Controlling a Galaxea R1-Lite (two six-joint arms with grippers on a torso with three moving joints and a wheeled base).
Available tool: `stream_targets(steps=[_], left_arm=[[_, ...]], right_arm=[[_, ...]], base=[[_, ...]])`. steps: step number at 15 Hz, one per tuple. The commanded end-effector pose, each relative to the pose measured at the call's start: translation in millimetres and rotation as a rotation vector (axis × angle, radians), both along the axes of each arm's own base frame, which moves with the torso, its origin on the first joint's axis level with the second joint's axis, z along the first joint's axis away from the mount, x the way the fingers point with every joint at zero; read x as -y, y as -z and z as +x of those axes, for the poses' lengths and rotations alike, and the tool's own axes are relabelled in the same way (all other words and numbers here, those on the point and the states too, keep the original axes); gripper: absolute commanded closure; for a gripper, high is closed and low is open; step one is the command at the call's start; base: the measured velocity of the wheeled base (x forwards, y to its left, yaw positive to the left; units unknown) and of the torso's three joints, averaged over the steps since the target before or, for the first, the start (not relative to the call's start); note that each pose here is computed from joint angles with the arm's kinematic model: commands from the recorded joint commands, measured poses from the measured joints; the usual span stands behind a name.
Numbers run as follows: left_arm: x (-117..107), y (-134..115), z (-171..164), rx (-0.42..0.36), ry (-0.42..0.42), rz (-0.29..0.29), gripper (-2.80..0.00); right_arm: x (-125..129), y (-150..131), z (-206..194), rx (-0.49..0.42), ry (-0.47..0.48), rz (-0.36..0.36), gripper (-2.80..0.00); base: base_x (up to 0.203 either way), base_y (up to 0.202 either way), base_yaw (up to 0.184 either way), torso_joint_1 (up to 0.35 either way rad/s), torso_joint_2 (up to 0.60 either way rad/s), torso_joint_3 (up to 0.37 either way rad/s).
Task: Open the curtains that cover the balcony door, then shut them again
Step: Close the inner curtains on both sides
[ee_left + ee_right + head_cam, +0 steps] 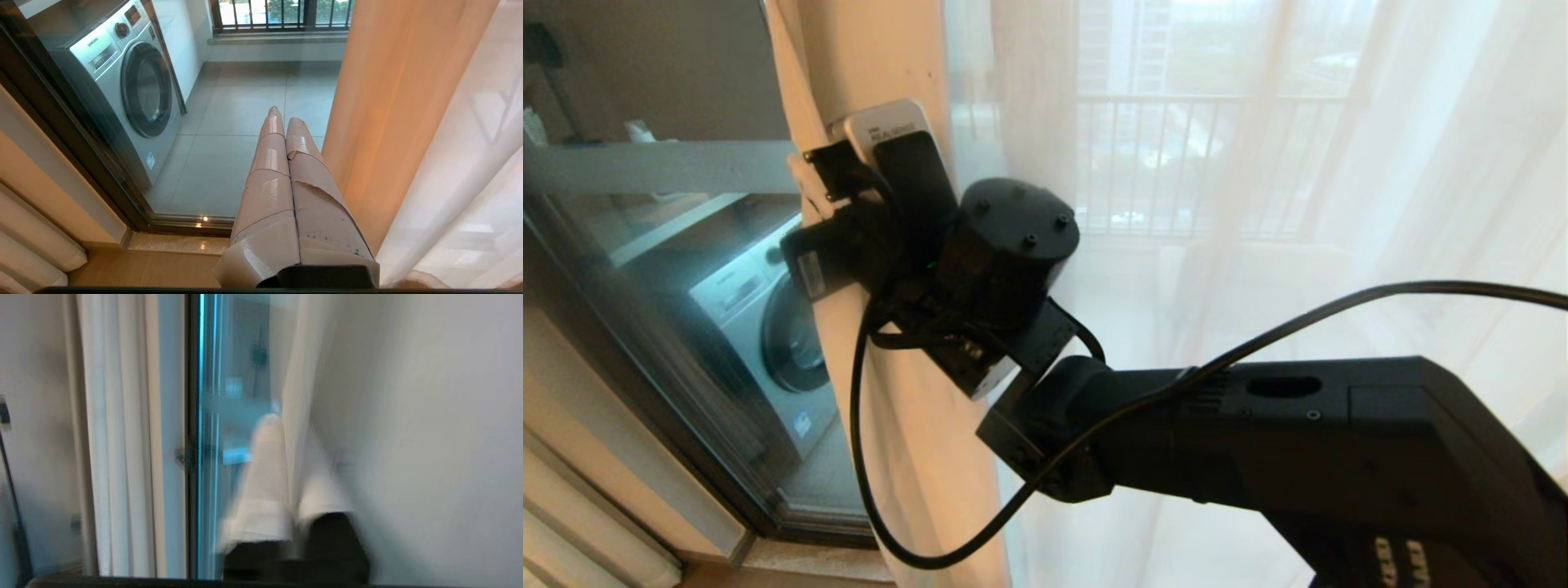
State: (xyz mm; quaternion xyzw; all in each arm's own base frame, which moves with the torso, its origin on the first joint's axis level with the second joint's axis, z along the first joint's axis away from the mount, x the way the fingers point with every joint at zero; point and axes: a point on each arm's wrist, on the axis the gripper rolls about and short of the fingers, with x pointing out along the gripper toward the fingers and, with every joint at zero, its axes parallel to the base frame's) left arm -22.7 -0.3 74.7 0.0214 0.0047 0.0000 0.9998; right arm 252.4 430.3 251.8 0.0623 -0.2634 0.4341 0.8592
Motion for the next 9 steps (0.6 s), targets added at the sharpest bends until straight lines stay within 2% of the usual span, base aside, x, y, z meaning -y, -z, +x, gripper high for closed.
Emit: stream_targets(steps=[1,9], left_arm=[[0,0,0,-0.001,0.0,0.0,0.0],[0,0,0,-0.001,0.0,0.0,0.0]], right_arm=[[4,-2,5,0.011,0.012,0.008,-2.8],[24,-26,11,0.035,0.043,0.05,-2.8]], base=[[0.0,0.0,0.0,0.0,0.0,0.0],[0.0,0.0,0.0,0.0,0.0,0.0]])
